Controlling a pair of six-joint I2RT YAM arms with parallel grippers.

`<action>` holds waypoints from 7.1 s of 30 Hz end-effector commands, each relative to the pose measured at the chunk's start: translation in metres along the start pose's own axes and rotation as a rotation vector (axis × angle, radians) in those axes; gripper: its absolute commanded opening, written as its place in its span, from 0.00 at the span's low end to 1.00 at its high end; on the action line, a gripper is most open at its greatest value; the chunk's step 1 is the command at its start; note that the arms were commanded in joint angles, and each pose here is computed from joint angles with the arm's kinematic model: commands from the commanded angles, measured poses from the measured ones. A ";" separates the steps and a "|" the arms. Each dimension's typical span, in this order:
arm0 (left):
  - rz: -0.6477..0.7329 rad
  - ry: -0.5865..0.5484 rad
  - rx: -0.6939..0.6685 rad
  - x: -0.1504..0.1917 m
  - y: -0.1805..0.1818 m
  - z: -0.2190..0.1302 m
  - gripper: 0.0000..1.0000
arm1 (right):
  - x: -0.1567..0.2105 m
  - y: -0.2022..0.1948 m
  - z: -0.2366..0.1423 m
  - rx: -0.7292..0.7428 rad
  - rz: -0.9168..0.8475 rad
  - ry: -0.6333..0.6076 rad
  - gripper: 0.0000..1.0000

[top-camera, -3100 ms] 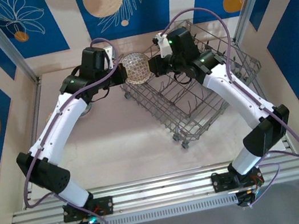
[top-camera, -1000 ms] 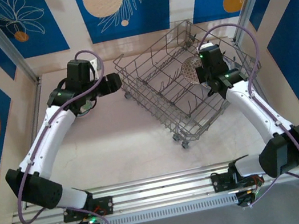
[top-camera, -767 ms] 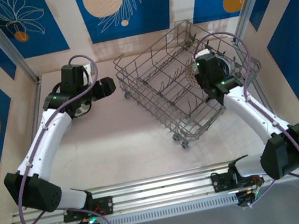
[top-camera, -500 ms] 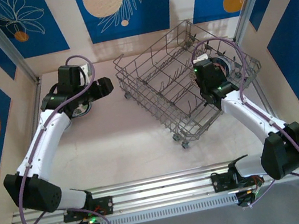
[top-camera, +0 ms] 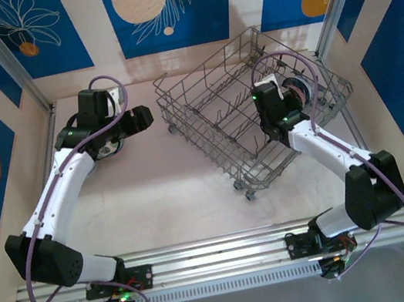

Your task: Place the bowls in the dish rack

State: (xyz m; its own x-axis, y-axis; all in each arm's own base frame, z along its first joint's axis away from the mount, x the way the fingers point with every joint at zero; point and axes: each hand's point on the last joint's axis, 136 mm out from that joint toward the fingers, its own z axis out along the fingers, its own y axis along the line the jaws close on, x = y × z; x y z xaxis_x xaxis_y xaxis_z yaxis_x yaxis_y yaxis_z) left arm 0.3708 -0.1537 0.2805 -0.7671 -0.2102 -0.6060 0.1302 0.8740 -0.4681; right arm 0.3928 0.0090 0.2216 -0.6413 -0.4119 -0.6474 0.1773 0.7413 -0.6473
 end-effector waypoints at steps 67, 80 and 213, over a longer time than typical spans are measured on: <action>-0.050 -0.009 0.049 0.004 0.000 -0.008 0.77 | 0.007 0.024 -0.010 0.108 -0.072 -0.051 0.41; -0.059 -0.009 0.051 0.003 -0.001 -0.008 0.77 | 0.021 0.020 0.014 0.099 0.014 0.069 0.69; -1.091 0.024 -0.397 0.057 0.229 0.091 0.41 | -0.049 0.087 -0.054 -0.671 0.197 -0.038 0.92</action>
State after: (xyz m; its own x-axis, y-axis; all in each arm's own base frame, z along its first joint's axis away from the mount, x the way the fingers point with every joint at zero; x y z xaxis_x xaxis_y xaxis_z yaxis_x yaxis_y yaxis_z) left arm 0.4050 -0.0072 0.0742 -0.3745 -0.9266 0.0345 -0.8147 0.3111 -0.4895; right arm 0.3945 0.1186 0.2082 -0.6269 -0.2685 -0.7314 -0.2191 0.9616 -0.1652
